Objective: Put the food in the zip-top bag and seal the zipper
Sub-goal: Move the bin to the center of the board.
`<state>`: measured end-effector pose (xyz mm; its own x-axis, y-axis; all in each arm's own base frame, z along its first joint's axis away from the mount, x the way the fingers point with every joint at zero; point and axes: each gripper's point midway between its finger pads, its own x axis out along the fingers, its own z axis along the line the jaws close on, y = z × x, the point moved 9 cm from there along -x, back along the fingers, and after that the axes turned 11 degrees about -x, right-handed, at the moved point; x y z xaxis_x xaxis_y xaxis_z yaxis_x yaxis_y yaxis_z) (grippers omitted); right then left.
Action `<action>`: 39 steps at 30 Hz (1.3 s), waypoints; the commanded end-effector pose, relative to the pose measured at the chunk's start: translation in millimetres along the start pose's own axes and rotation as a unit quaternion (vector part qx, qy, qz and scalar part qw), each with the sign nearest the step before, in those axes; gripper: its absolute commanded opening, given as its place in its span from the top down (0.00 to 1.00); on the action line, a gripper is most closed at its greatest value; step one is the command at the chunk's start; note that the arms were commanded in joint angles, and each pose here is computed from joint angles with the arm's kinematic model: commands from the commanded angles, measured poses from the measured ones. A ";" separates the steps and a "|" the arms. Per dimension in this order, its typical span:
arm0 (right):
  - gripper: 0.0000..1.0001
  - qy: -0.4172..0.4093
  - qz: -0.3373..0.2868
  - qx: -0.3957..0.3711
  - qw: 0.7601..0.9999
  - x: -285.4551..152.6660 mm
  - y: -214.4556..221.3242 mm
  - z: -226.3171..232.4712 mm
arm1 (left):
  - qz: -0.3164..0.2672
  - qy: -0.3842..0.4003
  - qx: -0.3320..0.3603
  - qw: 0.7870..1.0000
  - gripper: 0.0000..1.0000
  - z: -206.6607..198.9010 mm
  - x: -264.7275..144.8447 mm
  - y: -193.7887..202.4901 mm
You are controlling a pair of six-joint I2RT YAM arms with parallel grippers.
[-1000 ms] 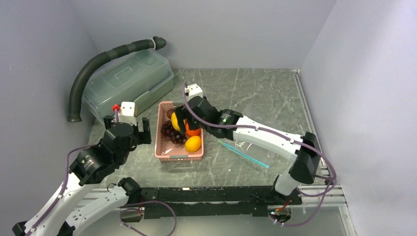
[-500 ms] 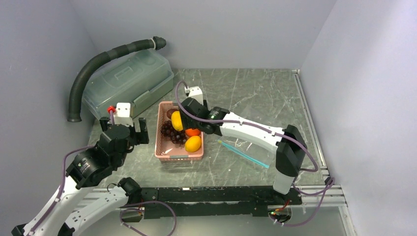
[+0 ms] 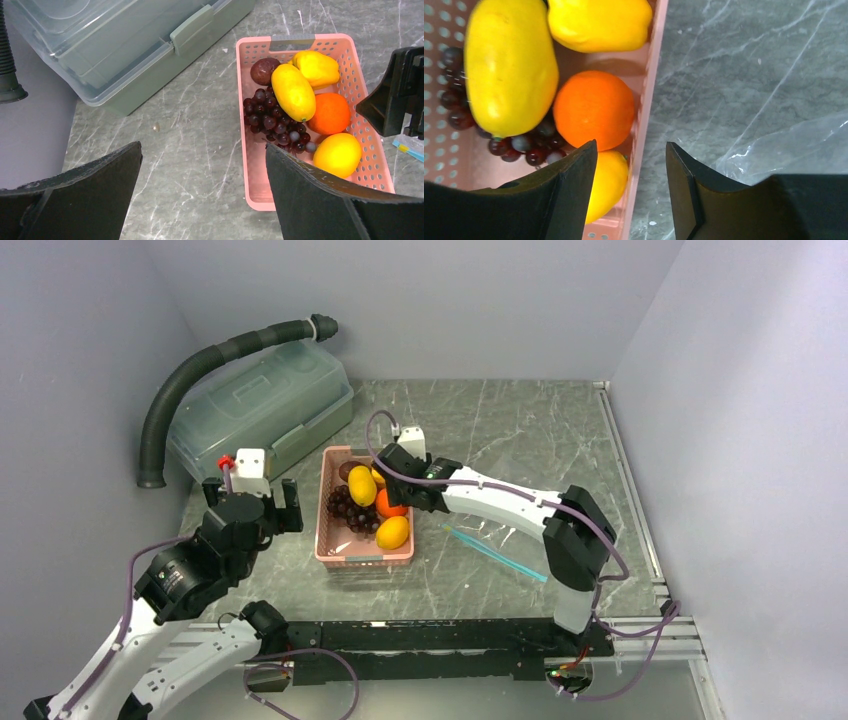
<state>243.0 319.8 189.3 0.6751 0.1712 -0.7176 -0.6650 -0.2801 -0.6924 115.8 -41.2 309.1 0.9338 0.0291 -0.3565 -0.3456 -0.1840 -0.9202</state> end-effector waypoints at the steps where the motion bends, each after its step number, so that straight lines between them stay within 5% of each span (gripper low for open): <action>1: 0.45 0.018 0.005 0.019 1.000 7.8 6.0 -7.6 | -0.014 0.003 -0.014 1.000 0.01 -3.3 0.8 -7.1; 18: 0.70 0.013 0.033 0.026 0.999 23.8 22.6 -17.2 | -0.007 0.001 -0.010 1.000 0.01 -5.7 5.2 -6.0; 28: 1.00 0.021 0.030 0.032 0.999 20.7 23.8 -27.9 | -0.006 0.002 -0.010 1.000 0.01 -5.7 5.3 -5.5; 39: 1.00 0.043 0.012 0.042 0.998 4.2 21.9 -57.0 | -0.002 -0.002 -0.006 1.000 0.01 -6.5 7.3 -4.7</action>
<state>249.0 282.6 160.2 0.6442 0.1350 -0.7528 -0.7251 -0.2052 -0.6573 120.5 -43.3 307.2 0.9273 0.0394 -0.3722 -0.3602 -0.1762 -0.9161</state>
